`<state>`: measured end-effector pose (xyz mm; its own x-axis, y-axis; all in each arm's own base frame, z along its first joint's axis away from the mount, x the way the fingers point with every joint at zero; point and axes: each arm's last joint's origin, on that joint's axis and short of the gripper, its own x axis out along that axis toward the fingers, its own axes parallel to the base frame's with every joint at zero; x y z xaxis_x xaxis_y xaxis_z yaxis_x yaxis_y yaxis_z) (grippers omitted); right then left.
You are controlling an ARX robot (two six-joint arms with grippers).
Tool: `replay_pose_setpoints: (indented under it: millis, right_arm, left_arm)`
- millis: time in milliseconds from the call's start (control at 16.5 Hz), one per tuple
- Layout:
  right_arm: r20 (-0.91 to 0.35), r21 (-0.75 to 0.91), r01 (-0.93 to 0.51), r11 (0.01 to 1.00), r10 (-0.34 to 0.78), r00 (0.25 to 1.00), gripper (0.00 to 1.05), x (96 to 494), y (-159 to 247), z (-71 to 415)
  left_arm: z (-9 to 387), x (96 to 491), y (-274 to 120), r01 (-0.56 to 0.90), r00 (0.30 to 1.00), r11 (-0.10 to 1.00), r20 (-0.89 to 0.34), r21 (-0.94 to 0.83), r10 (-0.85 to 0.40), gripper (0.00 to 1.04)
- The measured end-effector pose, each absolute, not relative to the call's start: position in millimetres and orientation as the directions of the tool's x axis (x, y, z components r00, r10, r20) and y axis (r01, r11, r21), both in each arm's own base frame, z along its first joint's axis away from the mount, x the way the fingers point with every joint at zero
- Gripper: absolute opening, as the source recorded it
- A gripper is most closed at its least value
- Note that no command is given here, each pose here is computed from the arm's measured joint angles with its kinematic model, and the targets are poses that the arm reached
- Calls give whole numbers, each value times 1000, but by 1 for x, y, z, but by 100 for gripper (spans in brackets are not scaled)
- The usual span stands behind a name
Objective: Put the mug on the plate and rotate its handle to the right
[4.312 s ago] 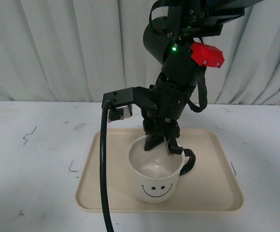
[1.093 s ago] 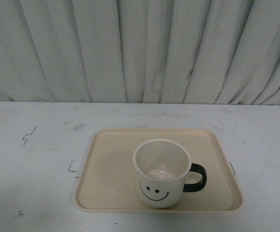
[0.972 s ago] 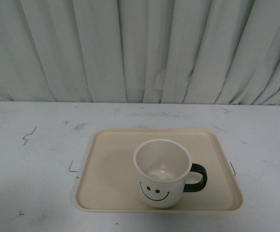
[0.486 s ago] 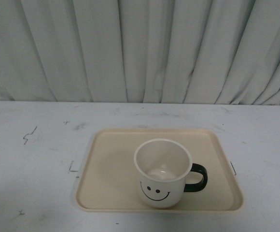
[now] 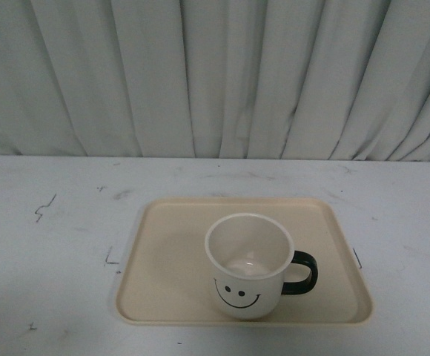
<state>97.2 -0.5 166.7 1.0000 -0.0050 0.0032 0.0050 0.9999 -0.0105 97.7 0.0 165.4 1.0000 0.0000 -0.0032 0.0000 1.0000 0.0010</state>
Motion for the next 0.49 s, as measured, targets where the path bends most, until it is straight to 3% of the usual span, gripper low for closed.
replay_pose_setpoints:
  millis: [121, 243, 304, 486]
  right_arm:
    - [3, -11, 5, 1000, -5, 1000, 69, 97, 0, 167]
    - [3, -11, 5, 1000, -5, 1000, 96, 97, 0, 167]
    - [3, -10, 5, 1000, -5, 1000, 100, 97, 0, 167]
    - [3, -10, 5, 1000, -5, 1000, 98, 97, 0, 167]
  left_arm:
    - [165, 98, 0, 0, 1000, 1000, -3, 1, 0, 98]
    - [165, 98, 0, 0, 1000, 1000, -3, 1, 0, 98]
    - [165, 98, 0, 0, 1000, 1000, -3, 1, 0, 98]
    - [165, 98, 0, 0, 1000, 1000, -3, 1, 0, 98]
